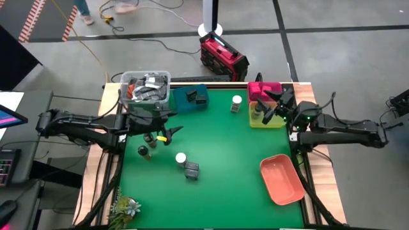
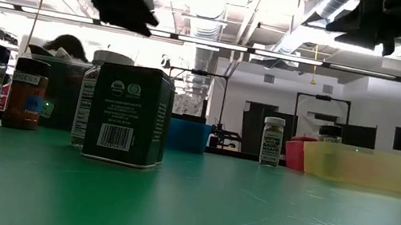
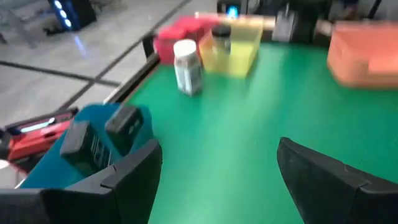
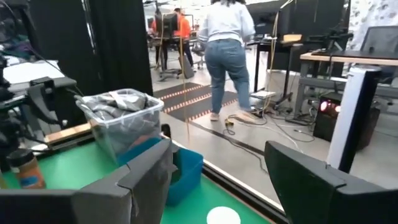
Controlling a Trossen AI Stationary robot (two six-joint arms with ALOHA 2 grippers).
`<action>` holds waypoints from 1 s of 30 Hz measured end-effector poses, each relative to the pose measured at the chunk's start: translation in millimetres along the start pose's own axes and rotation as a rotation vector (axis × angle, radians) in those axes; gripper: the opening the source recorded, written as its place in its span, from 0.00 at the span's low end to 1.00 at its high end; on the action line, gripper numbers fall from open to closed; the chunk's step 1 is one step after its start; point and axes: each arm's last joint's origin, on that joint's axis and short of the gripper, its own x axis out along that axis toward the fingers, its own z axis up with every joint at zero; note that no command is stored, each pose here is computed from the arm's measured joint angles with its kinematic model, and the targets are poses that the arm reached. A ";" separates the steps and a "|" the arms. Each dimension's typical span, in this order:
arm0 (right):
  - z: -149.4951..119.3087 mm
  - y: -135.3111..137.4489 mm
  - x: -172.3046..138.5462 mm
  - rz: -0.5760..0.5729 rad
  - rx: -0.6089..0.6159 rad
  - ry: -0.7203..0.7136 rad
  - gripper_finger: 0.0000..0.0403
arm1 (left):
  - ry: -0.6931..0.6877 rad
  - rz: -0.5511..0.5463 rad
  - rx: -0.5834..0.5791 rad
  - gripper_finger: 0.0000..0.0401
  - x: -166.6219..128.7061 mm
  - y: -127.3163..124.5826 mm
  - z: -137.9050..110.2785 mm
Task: Sort spices by type
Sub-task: Put the black seasoning from the middle left into the yellow bin
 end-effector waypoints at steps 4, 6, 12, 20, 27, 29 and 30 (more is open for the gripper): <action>-0.1 -2.9 1.5 -0.044 -0.017 0.000 0.71 | 0.090 0.004 0.072 0.76 -0.4 0.8 -9.1; -0.1 -4.8 2.5 -0.061 -0.025 0.001 0.71 | 0.134 0.006 0.096 0.76 -0.9 1.3 -13.5; 0.1 -12.3 5.7 -0.122 -0.040 0.001 0.70 | 0.235 0.010 0.135 0.76 -2.8 2.7 -23.6; 0.4 -21.0 8.9 -0.192 -0.032 -0.001 0.70 | 0.274 0.012 0.150 0.76 -3.8 3.3 -27.3; 0.4 -23.3 9.6 -0.210 -0.014 -0.003 0.70 | 0.274 0.012 0.150 0.76 -3.8 3.3 -27.3; 0.4 -23.3 9.6 -0.210 0.023 -0.007 0.70 | 0.274 0.012 0.150 0.76 -3.8 3.3 -27.3; 0.4 -23.3 9.6 -0.210 0.045 -0.009 0.70 | 0.274 0.012 0.150 0.76 -3.8 3.3 -27.3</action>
